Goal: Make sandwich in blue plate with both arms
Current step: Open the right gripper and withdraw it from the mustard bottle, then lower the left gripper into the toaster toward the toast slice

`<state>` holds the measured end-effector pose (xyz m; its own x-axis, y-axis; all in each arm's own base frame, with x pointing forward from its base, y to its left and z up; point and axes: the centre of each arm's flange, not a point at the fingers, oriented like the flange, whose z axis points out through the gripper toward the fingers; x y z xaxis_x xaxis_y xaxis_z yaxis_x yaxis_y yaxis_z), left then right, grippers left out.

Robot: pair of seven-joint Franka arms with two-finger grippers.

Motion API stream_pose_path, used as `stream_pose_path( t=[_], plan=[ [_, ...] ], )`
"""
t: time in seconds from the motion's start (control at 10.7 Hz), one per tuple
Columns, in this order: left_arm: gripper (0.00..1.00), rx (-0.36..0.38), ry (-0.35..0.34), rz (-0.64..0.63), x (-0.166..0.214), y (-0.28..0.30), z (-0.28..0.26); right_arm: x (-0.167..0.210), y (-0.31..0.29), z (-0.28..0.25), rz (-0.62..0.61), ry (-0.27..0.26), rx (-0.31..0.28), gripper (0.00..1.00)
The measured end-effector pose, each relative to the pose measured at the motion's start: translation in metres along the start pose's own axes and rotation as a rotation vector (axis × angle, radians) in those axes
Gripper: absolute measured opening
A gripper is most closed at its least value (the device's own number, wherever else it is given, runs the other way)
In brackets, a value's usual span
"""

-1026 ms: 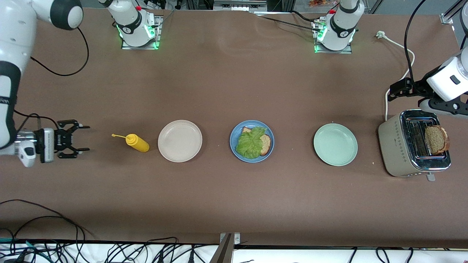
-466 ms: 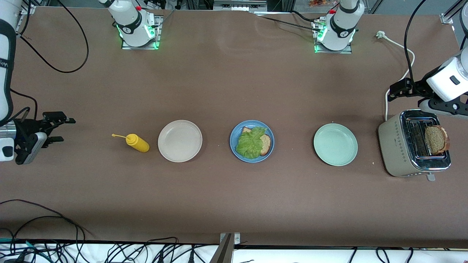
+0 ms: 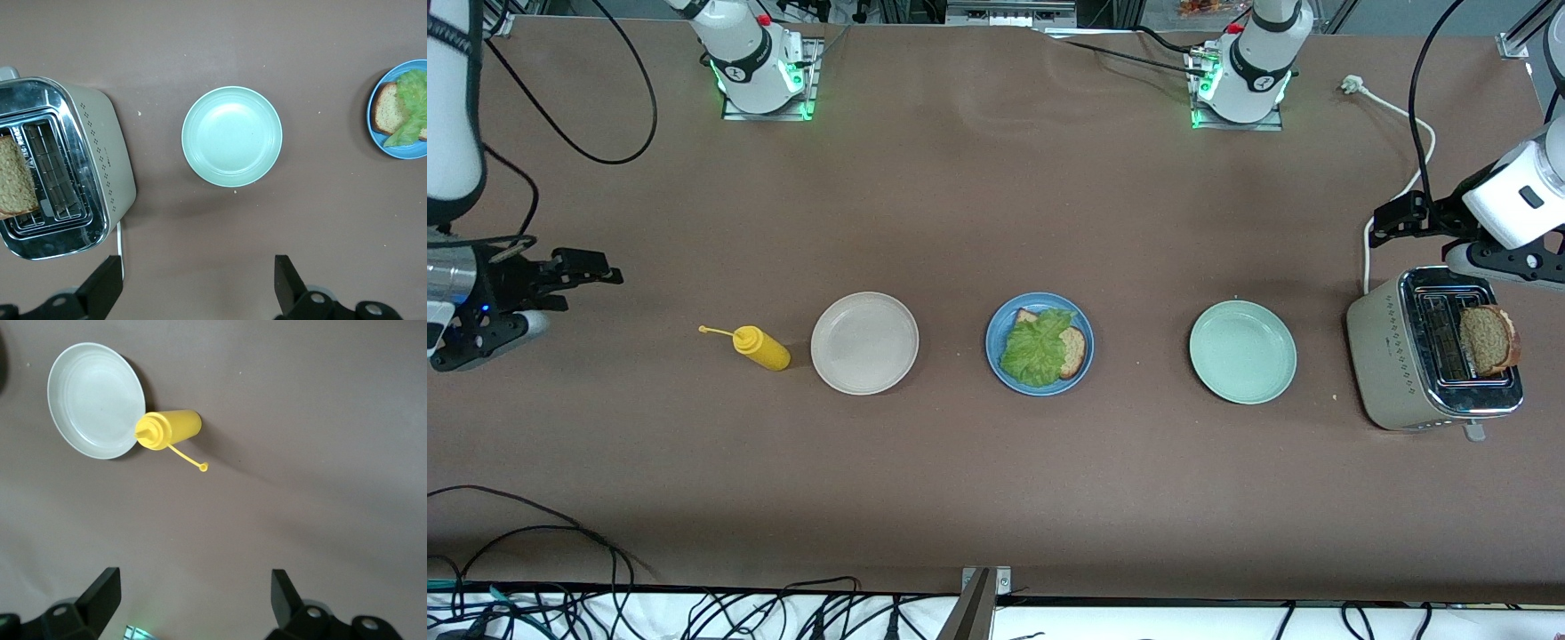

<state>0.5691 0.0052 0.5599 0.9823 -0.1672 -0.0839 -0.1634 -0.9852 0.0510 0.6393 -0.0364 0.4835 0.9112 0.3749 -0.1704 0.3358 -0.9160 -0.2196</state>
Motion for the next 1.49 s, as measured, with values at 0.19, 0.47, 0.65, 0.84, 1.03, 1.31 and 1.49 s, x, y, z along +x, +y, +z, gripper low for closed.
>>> stream_pose_path(
  t=[0.19,0.47,0.65,0.84,1.03,1.31,1.49],
  plan=[
    [1.0,0.0,-0.001,0.0,0.0,0.0,0.0,-0.011,-0.038,-0.012,0.059,0.023,-0.073,1.0],
    [1.0,0.0,-0.001,0.0,0.0,0.0,0.0,-0.034,-0.065,-0.034,0.066,0.066,-0.115,1.0],
    [1.0,0.0,-0.001,0.0,0.001,0.0,0.001,-0.049,-0.07,-0.048,0.067,0.085,-0.138,1.0],
    [1.0,0.0,-0.001,0.0,0.001,0.0,0.0,-0.057,-0.068,-0.057,0.071,0.088,-0.186,1.0],
    [1.0,0.0,-0.001,-0.001,0.001,-0.001,0.0,-0.063,-0.045,-0.055,0.11,0.105,-0.194,1.0],
    [1.0,-0.003,-0.009,-0.019,0.001,-0.012,0.005,-0.067,-0.025,-0.049,0.199,0.117,-0.189,1.0],
    [1.0,-0.002,0.001,-0.071,0.011,-0.046,0.013,-0.072,-0.039,-0.061,0.242,0.145,-0.194,1.0]
  ],
)
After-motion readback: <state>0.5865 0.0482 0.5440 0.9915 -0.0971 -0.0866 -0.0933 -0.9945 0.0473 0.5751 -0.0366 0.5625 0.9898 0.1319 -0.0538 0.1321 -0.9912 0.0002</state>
